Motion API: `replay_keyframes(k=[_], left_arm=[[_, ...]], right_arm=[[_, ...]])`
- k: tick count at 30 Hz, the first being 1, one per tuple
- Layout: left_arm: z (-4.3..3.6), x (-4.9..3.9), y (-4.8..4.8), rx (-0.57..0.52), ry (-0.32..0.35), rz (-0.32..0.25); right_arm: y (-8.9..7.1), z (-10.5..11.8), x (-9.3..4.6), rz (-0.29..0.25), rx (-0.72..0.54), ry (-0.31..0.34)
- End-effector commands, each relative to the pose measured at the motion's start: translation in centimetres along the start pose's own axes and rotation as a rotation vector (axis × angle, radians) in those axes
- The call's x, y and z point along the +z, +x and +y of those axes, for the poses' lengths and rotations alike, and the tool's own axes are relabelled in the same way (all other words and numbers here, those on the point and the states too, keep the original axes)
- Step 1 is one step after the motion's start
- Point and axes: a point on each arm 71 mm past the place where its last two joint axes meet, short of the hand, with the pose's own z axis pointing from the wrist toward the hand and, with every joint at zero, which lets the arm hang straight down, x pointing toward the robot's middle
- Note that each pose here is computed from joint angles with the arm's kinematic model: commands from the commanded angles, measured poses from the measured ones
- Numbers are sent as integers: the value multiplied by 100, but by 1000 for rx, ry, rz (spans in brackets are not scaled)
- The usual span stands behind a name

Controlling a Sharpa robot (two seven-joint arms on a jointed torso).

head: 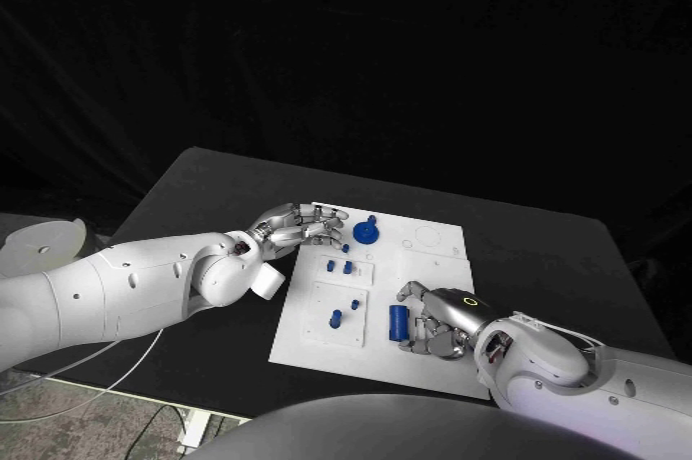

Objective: Assemble the parts on the task board

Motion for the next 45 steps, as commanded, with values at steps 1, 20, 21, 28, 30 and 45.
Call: replay_keyframes(k=[1,20,21,28,30,45], left_arm=[[2,7,31,-16,2,24],[12,-1,25,-17,-3,24],[12,-2,24,-17,-3,24],[15,-6,19,-17,-7,24],[16,-5,19,-17,-8,24],[26,-3,26,-20,-16,31]], right_arm=[[1,3,-5,-1,-37,-5],[-48,32,-45,-59,-21,-54],[-48,33,-46,-60,-20,-54],[-50,44,-48,-66,-14,-57],[-45,44,-46,-61,-15,-54],[-8,54,-19,-26,-45,-50]])
